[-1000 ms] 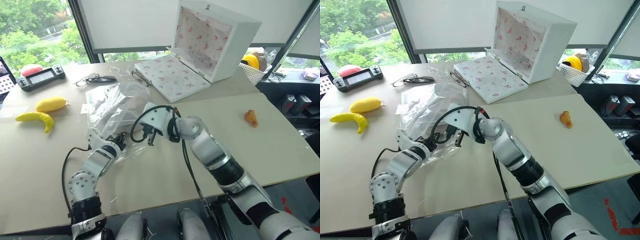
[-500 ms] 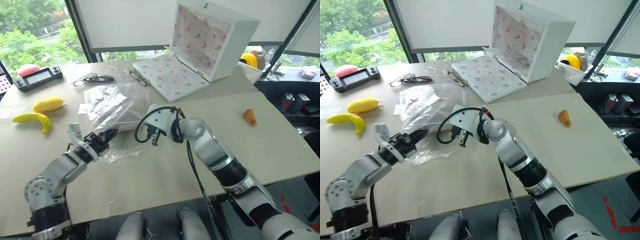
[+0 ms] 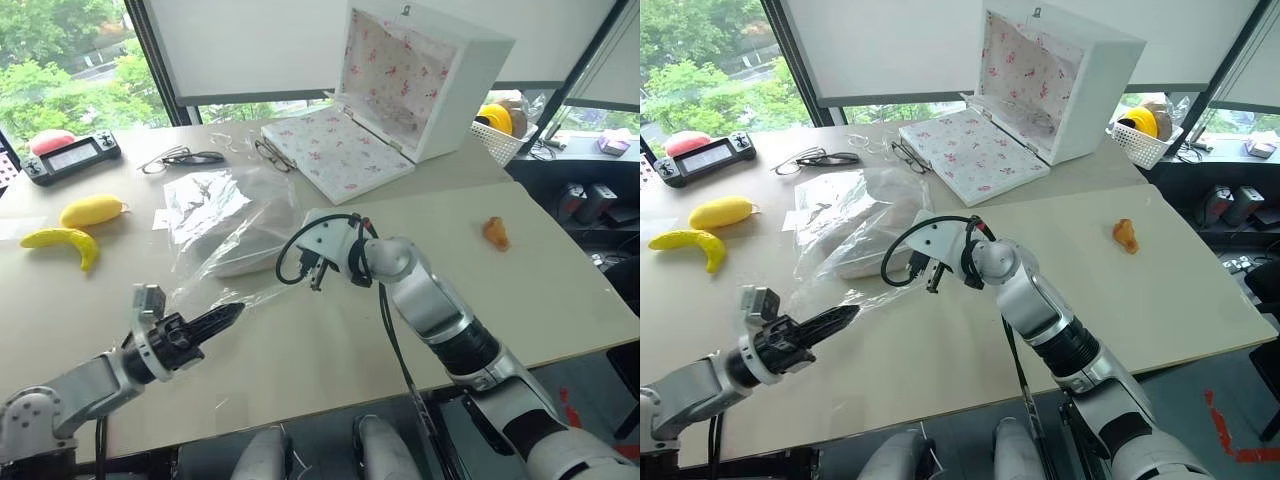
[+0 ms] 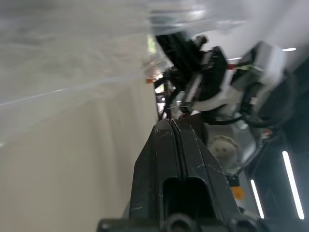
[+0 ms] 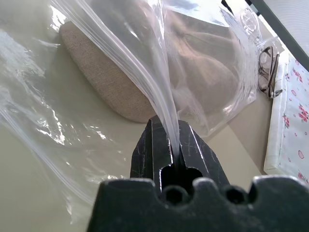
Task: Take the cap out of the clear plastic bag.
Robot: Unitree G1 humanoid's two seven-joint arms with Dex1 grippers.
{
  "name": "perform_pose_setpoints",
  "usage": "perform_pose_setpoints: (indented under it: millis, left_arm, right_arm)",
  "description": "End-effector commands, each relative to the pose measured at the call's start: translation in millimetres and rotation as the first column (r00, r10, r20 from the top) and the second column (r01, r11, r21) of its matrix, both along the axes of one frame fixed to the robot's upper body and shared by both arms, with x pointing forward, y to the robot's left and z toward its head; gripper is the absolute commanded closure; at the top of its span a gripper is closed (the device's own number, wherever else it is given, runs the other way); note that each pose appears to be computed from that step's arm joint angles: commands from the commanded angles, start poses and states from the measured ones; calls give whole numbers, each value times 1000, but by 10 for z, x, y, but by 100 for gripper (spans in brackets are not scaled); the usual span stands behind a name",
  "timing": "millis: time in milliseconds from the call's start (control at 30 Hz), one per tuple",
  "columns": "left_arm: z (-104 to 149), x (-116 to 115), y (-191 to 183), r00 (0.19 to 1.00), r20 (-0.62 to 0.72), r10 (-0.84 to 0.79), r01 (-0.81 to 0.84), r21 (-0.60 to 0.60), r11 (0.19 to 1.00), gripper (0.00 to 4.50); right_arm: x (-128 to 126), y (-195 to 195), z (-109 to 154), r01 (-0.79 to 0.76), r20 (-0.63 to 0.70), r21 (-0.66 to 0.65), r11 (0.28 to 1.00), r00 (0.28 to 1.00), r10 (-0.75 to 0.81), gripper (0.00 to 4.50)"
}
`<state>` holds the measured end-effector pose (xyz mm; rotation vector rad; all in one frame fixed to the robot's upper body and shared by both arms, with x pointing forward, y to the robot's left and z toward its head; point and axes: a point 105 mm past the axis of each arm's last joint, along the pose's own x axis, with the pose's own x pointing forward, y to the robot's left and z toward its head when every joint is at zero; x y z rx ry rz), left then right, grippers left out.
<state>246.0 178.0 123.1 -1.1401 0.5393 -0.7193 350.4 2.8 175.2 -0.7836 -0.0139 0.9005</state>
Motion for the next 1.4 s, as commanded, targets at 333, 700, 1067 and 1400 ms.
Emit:
perform_pose_setpoints:
  millis: [333,700,1067,1400]
  left_arm:
    - [-150,399,-24,944,-113,309,-313,-12,950,296]
    - [-459,843,-5,772,-293,564,-555,122,823,3]
    - [-672,1162,-201,614,-435,658,-633,226,740,3]
    - [-741,1200,-255,620,-409,670,-641,229,733,106]
  right_arm:
    - [-23,-18,152,-4,51,13,1000,999,3,450]
    - [-16,1,178,-16,54,9,1000,998,16,450]
    - [-25,11,236,-18,62,24,1000,998,16,450]
    - [-22,4,220,-13,58,26,1000,998,11,450]
